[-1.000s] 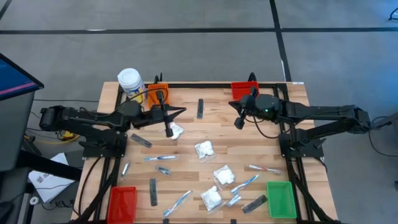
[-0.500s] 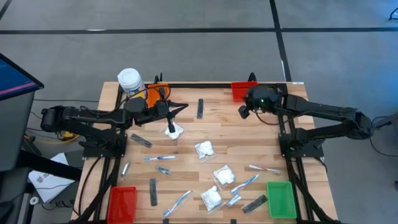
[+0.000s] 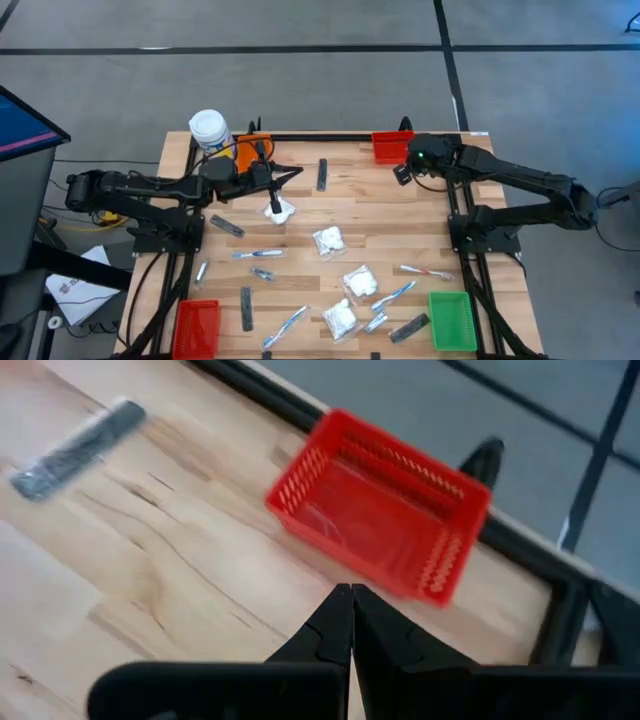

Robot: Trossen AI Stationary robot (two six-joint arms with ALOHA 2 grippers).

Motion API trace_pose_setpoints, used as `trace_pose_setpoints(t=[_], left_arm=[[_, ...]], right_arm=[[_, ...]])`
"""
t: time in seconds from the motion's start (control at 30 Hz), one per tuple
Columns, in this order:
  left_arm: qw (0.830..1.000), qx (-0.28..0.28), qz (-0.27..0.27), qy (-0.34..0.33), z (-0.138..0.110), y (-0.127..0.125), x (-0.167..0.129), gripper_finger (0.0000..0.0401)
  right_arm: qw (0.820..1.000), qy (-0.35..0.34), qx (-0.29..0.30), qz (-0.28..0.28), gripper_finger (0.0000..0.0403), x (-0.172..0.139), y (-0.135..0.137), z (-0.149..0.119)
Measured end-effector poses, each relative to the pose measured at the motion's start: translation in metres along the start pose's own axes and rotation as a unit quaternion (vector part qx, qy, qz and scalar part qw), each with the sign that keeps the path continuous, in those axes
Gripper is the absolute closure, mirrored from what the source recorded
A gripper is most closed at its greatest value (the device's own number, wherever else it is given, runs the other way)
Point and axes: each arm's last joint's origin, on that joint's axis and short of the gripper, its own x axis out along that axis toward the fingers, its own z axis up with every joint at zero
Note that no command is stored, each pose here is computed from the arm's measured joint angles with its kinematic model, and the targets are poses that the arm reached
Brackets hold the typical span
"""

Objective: Pick & Place Travel size toiletries
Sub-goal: Put the nail cutter into the green bin

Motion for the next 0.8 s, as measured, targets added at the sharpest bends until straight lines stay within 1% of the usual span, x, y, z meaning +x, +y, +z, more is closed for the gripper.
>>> trace_pose_setpoints(t=[0.1,0.2,0.33,0.43,0.6,0.7,0.8], left_arm=[[1.000,0.000,0.000,0.000,0.000,0.000,0.000,0.0393],[1.000,0.000,-0.001,-0.001,0.000,0.000,0.000,0.0393],[1.000,0.000,-0.001,-0.001,0.000,0.000,0.000,0.0393],[1.000,0.000,-0.001,-0.002,0.000,0.000,0.000,0.0393],[1.000,0.000,-0.001,-0.002,0.000,0.000,0.000,0.0393],[1.000,0.000,0.000,-0.002,0.000,0.000,0.000,0.0393],[1.000,0.000,0.000,-0.002,0.000,0.000,0.000,0.0393]], right_arm=[[0.998,0.042,0.033,-0.013,0.0403,0.006,-0.001,-0.006],[0.995,0.088,0.045,-0.030,0.0403,0.016,-0.002,-0.014],[0.988,0.138,0.041,-0.047,0.0403,0.036,-0.002,-0.020],[0.984,0.166,0.024,-0.060,0.0403,0.051,-0.003,-0.021],[0.977,0.207,0.005,-0.050,0.0403,0.075,-0.002,-0.022],[0.973,0.225,-0.003,-0.055,0.0403,0.087,-0.003,-0.023],[0.967,0.244,0.002,-0.067,0.0403,0.097,-0.007,-0.025]])
